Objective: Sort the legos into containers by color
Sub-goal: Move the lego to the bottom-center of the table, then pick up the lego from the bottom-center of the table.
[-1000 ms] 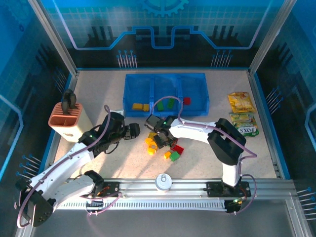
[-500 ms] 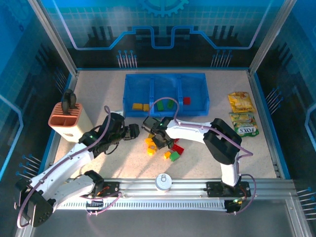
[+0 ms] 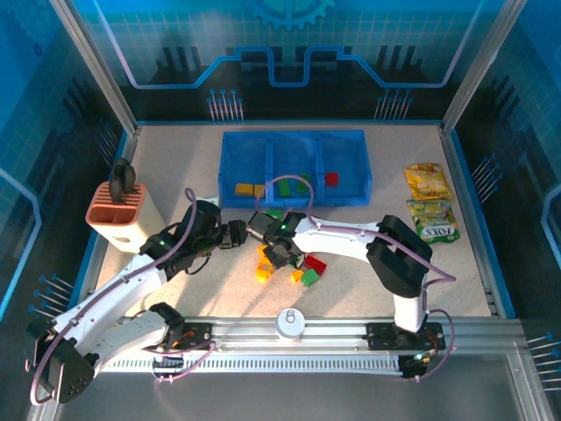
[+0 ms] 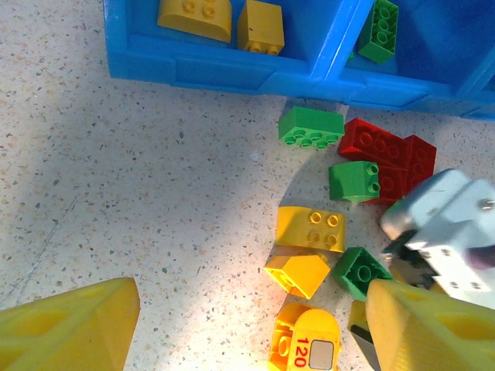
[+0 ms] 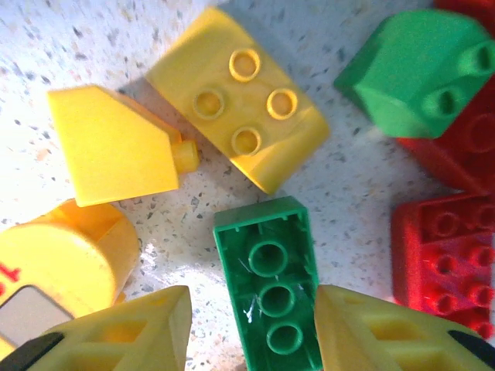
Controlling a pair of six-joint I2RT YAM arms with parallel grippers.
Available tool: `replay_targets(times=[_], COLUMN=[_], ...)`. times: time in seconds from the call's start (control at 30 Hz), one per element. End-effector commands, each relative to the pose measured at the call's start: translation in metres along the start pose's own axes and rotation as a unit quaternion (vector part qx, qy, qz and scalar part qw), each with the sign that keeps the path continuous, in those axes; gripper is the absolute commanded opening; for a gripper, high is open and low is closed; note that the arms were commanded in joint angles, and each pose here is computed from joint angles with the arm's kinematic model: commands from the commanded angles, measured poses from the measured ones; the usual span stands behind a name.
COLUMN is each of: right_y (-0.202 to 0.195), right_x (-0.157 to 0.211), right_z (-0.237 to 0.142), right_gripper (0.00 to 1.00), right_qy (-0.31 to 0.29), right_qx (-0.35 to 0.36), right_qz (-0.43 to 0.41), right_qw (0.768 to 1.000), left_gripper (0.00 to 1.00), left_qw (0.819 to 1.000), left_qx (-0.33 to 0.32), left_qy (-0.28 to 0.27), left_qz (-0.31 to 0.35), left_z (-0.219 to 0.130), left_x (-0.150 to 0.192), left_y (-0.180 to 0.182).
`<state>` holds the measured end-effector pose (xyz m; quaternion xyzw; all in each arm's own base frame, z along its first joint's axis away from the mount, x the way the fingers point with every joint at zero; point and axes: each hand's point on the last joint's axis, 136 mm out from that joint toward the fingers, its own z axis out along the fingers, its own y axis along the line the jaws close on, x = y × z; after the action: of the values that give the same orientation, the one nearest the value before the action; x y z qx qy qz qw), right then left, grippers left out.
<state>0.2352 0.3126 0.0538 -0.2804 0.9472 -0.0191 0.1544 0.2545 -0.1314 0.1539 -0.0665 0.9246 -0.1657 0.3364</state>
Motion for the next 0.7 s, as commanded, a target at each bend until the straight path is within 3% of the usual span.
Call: replay_targets(times=[0.0, 0.4, 0.67], right_y=[-0.01, -0.022, -0.012], right_x=[-0.006, 0.008, 0.017], right_z=[-0.019, 0.008, 0.026], right_gripper=[0.5, 0.63, 0.61], right_qy=[-0.026, 0.016, 0.043], right_qx=[0.013, 0.02, -0.004], right_qz=[0.008, 0.011, 0.008], right_qw=[1.0, 1.0, 0.999], left_gripper=[0.78, 0.78, 0.78], left_qw=[1.0, 1.0, 1.0], left_qx=[-0.009, -0.011, -0.012], left_qy=[-0.005, -0.002, -0.002], left_qz=[-0.006, -0.002, -0.001], left_z=[-0.001, 0.002, 0.004], left_x=[0.002, 0.002, 0.0], left_y=[0.005, 0.005, 0.004])
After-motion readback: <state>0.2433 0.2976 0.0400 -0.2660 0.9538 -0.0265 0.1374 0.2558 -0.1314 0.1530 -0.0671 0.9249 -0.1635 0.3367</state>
